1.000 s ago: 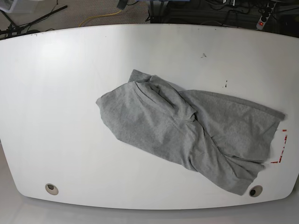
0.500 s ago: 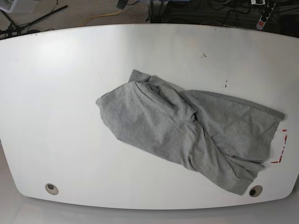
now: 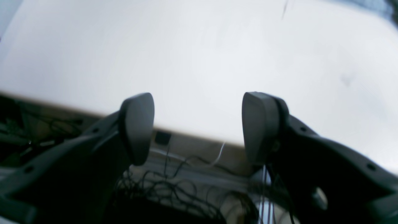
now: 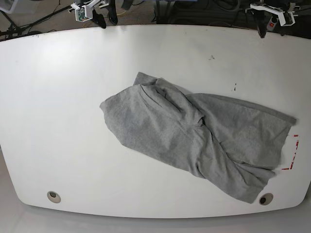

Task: Fold the T-shirt properly
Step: 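Reach both grippers to the grey T-shirt and pinch two edges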

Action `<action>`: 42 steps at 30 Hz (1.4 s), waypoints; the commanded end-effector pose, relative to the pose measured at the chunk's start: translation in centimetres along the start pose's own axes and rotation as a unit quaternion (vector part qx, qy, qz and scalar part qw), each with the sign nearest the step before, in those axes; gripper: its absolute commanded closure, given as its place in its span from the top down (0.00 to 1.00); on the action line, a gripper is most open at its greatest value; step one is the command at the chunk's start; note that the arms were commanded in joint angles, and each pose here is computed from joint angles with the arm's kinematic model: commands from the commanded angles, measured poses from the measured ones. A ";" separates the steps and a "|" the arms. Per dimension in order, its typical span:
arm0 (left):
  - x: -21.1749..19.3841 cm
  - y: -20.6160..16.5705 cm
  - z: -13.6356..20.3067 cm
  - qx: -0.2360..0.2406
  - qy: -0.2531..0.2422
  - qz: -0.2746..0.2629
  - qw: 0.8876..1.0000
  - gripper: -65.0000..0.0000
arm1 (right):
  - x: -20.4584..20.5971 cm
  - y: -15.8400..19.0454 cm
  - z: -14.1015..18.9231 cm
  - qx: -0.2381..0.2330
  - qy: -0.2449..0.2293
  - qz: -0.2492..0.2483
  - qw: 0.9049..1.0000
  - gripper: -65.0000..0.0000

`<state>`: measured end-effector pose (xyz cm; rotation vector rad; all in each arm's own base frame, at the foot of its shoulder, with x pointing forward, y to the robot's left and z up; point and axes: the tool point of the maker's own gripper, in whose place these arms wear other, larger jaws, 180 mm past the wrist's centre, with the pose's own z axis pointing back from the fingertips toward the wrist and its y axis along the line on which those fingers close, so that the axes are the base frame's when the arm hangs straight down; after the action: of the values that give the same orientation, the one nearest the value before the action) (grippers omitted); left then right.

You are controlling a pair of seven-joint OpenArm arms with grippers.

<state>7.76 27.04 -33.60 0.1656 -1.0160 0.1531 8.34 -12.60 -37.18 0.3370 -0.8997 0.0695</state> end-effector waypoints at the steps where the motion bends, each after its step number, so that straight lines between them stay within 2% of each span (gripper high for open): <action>1: 2.1 -0.1 -0.8 0.001 -0.038 0.001 0.999 0.63 | 1.7 0.1 -0.4 0.006 -0.030 0.005 1.000 0.32; 5: 3.0 -0.3 -1.7 0.000 -0.056 0.003 0.998 0.63 | 3.3 0.6 -2.1 0.021 -0.051 0.017 0.998 0.35; 10: 2.8 -0.6 -3.4 -0.002 -0.031 0.010 0.999 0.63 | 4.8 1.4 -4.8 0.043 -0.046 0.034 0.997 0.63; 13: 3.1 0.1 -3.9 0.006 -0.025 0.007 1.000 0.63 | 5.9 2.6 -6.3 0.063 -0.051 0.043 0.996 0.75; 15: 3.4 0.0 -4.3 -0.003 -0.024 -0.005 1.000 0.63 | 7.0 3.4 -7.5 0.077 -0.055 0.053 0.994 0.79; 21: 4.3 0.4 -5.4 -0.009 -0.021 -0.075 0.997 0.63 | 9.7 3.9 -10.7 0.088 -0.041 0.100 0.990 0.79; 24: 5.3 0.8 -5.7 -0.008 -0.034 -0.085 0.996 0.63 | 11.2 4.2 -12.4 0.078 -0.033 0.160 0.984 0.79; 29: 5.8 1.3 -5.8 -0.002 -0.041 -0.088 0.995 0.63 | 11.9 4.3 -14.9 0.068 -0.024 0.224 0.972 0.79; 37: 7.3 1.1 -6.7 -0.002 -0.064 -0.085 0.994 0.62 | 11.1 3.2 -18.1 0.067 0.004 0.227 0.971 0.78; 40: 7.2 1.0 -6.9 0.000 -0.061 -0.102 0.993 0.62 | 11.3 2.5 -19.3 0.062 0.010 0.226 0.972 0.78; 42: 7.8 0.7 -7.4 0.002 -0.067 -0.119 0.991 0.62 | 11.8 2.4 -19.8 0.062 0.007 0.225 0.972 0.68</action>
<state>16.55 29.83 -31.99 0.2746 -1.0731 -0.0332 28.91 -5.34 -40.19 0.2291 -0.8821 0.5607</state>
